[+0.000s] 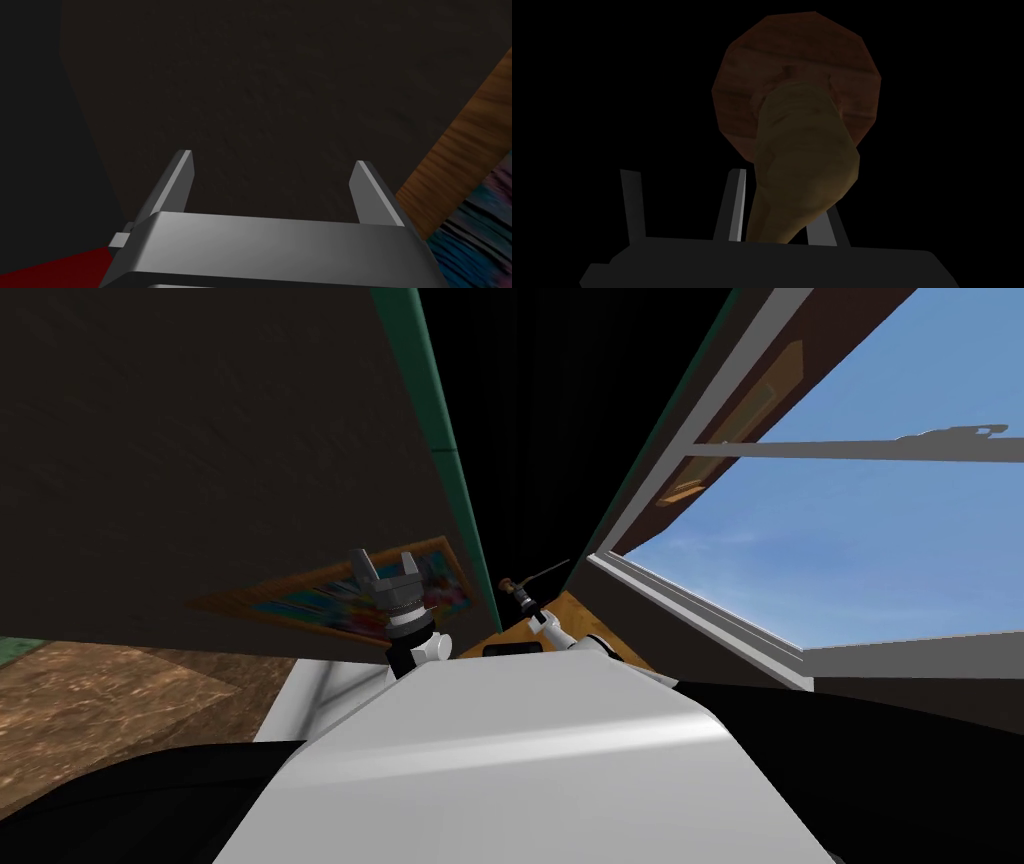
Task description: Push the door open
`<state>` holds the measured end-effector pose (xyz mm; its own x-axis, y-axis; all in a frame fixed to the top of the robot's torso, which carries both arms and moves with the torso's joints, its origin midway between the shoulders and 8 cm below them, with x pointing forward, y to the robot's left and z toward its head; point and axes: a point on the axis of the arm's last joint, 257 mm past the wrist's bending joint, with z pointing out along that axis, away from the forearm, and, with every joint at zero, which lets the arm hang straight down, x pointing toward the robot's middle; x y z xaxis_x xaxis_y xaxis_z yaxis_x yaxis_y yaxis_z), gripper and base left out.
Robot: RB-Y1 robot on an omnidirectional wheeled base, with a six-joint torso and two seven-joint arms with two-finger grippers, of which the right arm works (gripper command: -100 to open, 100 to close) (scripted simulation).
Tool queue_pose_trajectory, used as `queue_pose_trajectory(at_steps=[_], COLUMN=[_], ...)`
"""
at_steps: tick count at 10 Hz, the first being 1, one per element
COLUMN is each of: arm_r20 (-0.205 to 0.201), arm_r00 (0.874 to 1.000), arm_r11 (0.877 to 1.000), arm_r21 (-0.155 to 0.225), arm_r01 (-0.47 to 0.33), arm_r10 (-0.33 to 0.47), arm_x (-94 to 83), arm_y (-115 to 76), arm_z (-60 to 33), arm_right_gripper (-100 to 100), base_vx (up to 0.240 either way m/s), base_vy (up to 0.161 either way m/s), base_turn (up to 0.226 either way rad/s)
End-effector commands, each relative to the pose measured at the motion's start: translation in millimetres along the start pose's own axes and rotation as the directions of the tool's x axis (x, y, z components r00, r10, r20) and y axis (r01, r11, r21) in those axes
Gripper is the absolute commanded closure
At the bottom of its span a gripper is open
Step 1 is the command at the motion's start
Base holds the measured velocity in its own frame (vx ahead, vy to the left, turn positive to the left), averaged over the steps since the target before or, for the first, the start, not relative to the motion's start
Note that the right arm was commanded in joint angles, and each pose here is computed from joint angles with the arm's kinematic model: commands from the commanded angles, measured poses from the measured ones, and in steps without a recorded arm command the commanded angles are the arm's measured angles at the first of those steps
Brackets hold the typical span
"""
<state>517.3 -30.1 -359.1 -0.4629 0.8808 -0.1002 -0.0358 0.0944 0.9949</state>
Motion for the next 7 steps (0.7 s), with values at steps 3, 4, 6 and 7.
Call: queue_pose_trajectory(at_steps=[3, 4, 6, 7], arm_r20=[0.003, 0.002, 0.003, 0.002], arm_r00=[1.000, 0.999, 0.999, 0.999], arm_r11=[1.000, 0.999, 0.999, 0.999], arm_r21=[0.010, 0.011, 0.023, 0.011], arm_r01=[0.028, 0.034, 0.033, 0.034], arm_r10=[-0.028, -0.034, -0.033, -0.034], arm_x=[-13.5, -16.0, -16.1, -16.0], arm_y=[-4.5, -5.3, -10.3, -5.3], arm_z=[-5.6, -6.7, -8.9, -6.7], arm_right_gripper=[100, 100, 100, 100], base_vx=[-0.076, -0.080, -0.043, 0.001], base_vy=[-0.206, -0.183, -0.099, -0.011], base_turn=[0.165, 0.117, 0.012, -0.008])
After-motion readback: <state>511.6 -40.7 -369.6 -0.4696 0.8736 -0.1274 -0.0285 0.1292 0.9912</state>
